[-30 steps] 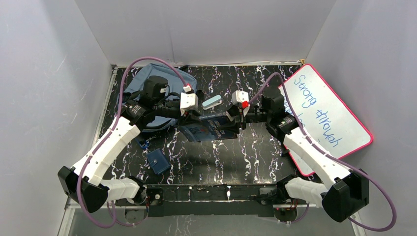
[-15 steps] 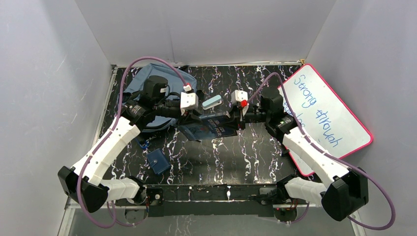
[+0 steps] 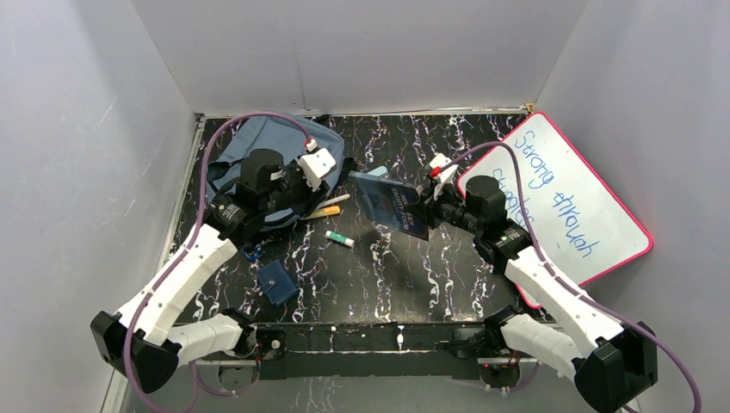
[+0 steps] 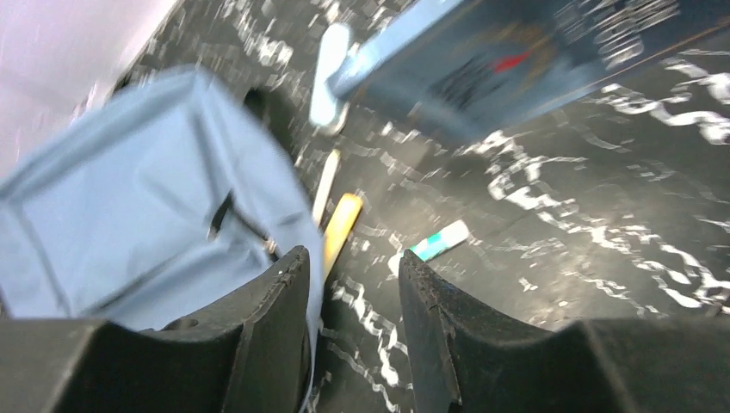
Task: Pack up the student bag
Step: Pick up the book from the center of the board.
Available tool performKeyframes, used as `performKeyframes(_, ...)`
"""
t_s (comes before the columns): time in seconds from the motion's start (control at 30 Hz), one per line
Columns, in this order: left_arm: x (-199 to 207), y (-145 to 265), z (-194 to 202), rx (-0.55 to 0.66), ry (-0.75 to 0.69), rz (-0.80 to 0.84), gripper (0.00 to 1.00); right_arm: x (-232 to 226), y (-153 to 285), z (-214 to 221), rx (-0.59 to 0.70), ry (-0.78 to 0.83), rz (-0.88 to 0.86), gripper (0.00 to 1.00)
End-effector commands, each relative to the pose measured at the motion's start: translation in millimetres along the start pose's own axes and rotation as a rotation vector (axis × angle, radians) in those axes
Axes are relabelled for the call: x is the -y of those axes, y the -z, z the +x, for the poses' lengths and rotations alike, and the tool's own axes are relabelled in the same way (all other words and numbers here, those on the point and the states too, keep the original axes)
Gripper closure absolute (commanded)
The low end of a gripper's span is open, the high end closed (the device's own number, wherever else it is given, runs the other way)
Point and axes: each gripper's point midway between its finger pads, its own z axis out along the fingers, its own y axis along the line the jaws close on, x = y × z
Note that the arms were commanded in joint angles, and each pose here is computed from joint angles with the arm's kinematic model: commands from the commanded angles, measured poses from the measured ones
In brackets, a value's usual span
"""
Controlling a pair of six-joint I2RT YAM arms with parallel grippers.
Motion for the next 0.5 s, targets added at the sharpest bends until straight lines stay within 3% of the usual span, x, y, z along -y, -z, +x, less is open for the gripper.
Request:
performKeyframes(0.0, -43.3, 15.8, 62.7, -0.281, 0.189, -0.327, 0.59, 27.2, 10.4, -42.9, 0.14, -0.021, 0.182, 1.0)
performKeyframes(0.07, -52.5, 21.4, 71.6, -0.307, 0.338, -0.455, 0.57, 27.8, 8.4, -39.3, 0.132, -0.035, 0.183, 1.0)
performKeyframes(0.17, -45.8, 25.1, 92.0, -0.369, 0.439, -0.497, 0.57, 28.7, 5.5, -35.1, 0.12, -0.045, 0.182, 1.0)
performKeyframes(0.47, -27.9, 31.1, 133.0, -0.548, 0.25, -0.369, 0.61, 28.1, 3.6, -31.7, 0.113, -0.052, 0.175, 1.0)
